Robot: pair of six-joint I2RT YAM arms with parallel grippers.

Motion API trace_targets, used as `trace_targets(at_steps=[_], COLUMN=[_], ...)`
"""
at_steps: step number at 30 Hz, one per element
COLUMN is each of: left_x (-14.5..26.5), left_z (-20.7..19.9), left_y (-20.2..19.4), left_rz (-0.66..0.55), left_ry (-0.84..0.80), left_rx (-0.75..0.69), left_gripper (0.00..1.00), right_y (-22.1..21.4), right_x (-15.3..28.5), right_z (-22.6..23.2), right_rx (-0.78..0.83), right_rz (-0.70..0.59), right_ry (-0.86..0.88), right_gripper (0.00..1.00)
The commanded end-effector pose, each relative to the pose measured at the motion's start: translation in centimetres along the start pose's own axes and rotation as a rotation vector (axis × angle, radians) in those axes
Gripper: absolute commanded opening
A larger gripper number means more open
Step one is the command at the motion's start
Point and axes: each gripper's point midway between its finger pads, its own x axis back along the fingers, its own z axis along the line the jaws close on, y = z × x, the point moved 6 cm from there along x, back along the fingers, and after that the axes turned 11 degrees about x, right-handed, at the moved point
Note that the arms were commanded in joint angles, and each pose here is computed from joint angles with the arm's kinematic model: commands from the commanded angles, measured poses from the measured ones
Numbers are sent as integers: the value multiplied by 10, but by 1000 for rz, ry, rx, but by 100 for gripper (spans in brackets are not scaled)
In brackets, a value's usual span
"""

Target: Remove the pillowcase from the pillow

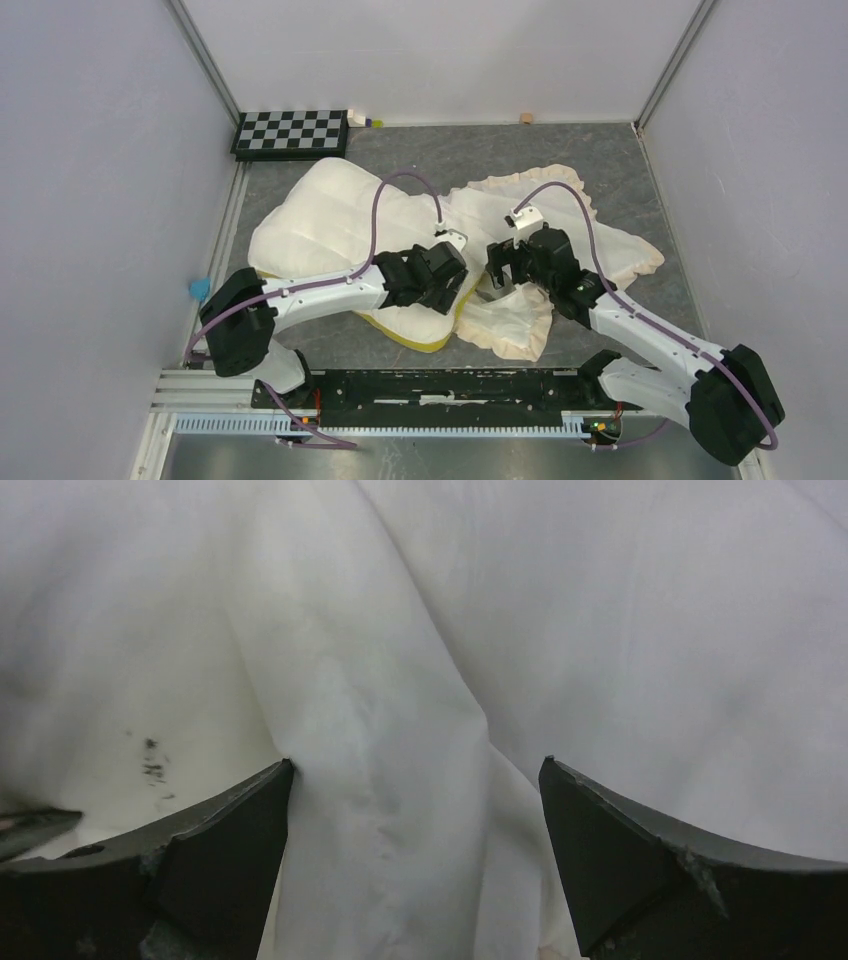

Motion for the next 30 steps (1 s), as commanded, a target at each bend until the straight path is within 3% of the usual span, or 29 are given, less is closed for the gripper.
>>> trace_targets(at_steps=[1, 3, 5, 6, 7, 19, 26, 30], left_x=[-6, -5, -4, -3, -3, 49, 69, 74], left_z=[31, 43, 53, 57, 61, 135, 149, 156], left_y=[-13, -14, -15, -16, -18, 2, 15, 21], left_rz=[28, 8, -14, -20, -22, -373, -455, -505], left_ry=[81, 107, 113, 107, 89, -12, -9, 14], left_rx=[93, 126, 164, 189, 215, 684, 777, 834], left_gripper=[68, 40, 10, 3, 2, 2, 2, 2], right_y=[7, 5, 3, 1, 3, 56, 137, 199], right_x=[-9, -14, -17, -17, -17, -16, 12, 51], right_z=[-11, -15, -20, -23, -29, -158, -210, -235], right_rx=[-21, -35, -56, -83, -125, -506, -492, -519], right_rz=[3, 17, 22, 25, 0, -156, -282, -429], right_ry=[-86, -123, -162, -191, -226, -534, -667, -742], right_gripper=[96, 80, 39, 12, 0, 0, 0, 0])
